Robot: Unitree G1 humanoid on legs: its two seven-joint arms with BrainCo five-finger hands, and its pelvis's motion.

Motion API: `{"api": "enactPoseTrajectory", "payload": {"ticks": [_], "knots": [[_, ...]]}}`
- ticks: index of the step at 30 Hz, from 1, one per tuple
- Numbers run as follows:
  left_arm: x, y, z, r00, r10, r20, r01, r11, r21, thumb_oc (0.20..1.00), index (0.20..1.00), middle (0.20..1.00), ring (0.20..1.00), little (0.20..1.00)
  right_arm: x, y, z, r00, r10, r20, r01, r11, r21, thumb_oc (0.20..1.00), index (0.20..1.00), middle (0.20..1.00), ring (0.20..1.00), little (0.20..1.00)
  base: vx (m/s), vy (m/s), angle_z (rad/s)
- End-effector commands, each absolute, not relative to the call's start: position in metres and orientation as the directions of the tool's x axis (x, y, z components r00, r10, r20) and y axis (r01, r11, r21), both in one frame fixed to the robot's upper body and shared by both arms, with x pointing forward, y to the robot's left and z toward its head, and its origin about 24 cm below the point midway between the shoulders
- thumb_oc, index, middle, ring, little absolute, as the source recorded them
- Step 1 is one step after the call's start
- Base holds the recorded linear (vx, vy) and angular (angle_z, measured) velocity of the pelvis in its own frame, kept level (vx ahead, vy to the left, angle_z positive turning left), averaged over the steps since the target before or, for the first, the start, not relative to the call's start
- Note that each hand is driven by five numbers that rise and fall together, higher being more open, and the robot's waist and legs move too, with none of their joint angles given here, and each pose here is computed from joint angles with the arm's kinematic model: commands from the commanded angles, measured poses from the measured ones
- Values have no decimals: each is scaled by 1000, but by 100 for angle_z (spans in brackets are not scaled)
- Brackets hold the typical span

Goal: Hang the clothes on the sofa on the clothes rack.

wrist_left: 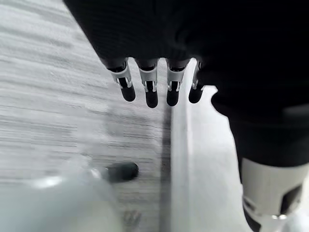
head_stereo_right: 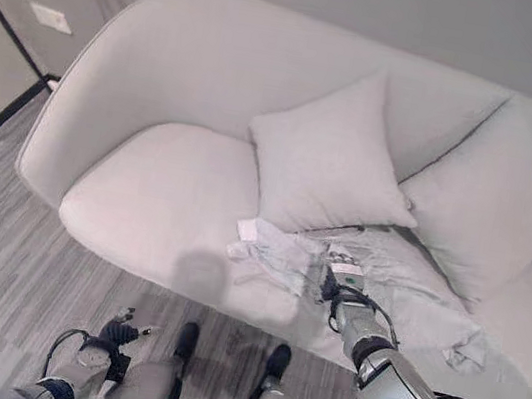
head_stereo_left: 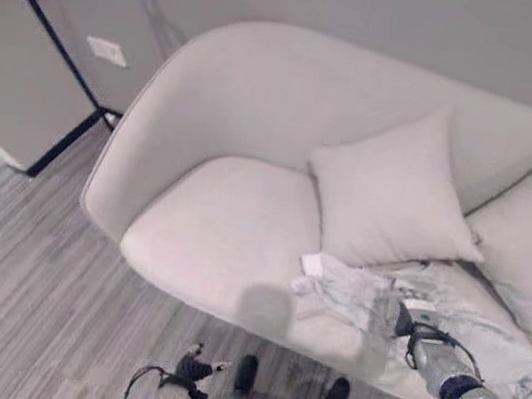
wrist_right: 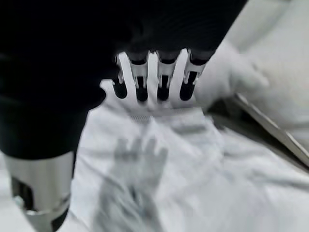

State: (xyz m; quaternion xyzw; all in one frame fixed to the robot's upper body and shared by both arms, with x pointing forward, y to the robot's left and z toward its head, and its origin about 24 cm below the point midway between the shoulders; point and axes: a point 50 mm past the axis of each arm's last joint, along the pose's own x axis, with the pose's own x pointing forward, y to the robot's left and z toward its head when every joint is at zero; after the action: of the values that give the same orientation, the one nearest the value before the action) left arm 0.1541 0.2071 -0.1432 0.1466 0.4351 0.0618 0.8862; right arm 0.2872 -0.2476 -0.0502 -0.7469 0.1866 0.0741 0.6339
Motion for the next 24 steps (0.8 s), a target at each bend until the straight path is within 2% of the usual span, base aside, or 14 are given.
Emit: {"api": "enactPoseTrajectory", "payload": {"ticks": [1, 3, 6, 10, 15, 22, 24], "knots": [[156, 224, -140, 615, 274, -740, 24, 931, 364, 1000, 1000, 1000, 1000, 1000, 319, -251, -9, 970, -184, -158, -188, -160, -969, 1000, 1000, 1000, 1000, 1000, 25, -60, -1], [162, 224, -137, 631, 275, -725, 29, 926, 377, 1000, 1000, 1000, 1000, 1000, 312, -275, -7, 954, -264, -143, -190, -159, -969, 1000, 1000, 1000, 1000, 1000, 29, -83, -6], [168, 221, -134, 656, 265, -707, 34, 925, 378, 1000, 1000, 1000, 1000, 1000, 308, -286, -5, 946, -292, -139, -196, -175, -965, 1000, 1000, 1000, 1000, 1000, 9, -39, -2], [194, 209, -120, 751, 213, -625, 64, 919, 390, 1000, 1000, 1000, 1000, 1000, 304, -309, 5, 929, -357, -92, -174, -203, -964, 1000, 1000, 1000, 1000, 1000, -7, -51, -9], [210, 198, -108, 817, 167, -553, 93, 906, 412, 1000, 1000, 1000, 1000, 1000, 305, -324, 18, 913, -407, -32, -129, -213, -969, 1000, 1000, 1000, 1000, 1000, -12, -27, 0], [213, 192, -106, 846, 167, -507, 120, 866, 485, 1000, 1000, 1000, 1000, 1000, 313, -343, 54, 877, -449, 172, 54, -263, -963, 1000, 1000, 1000, 1000, 1000, -4, -26, 0], [214, 188, -105, 856, 174, -487, 119, 850, 513, 1000, 1000, 1000, 1000, 1000, 320, -345, 73, 846, -448, 289, 169, -290, -942, 1000, 1000, 1000, 1000, 1000, 0, 0, 0]]}}
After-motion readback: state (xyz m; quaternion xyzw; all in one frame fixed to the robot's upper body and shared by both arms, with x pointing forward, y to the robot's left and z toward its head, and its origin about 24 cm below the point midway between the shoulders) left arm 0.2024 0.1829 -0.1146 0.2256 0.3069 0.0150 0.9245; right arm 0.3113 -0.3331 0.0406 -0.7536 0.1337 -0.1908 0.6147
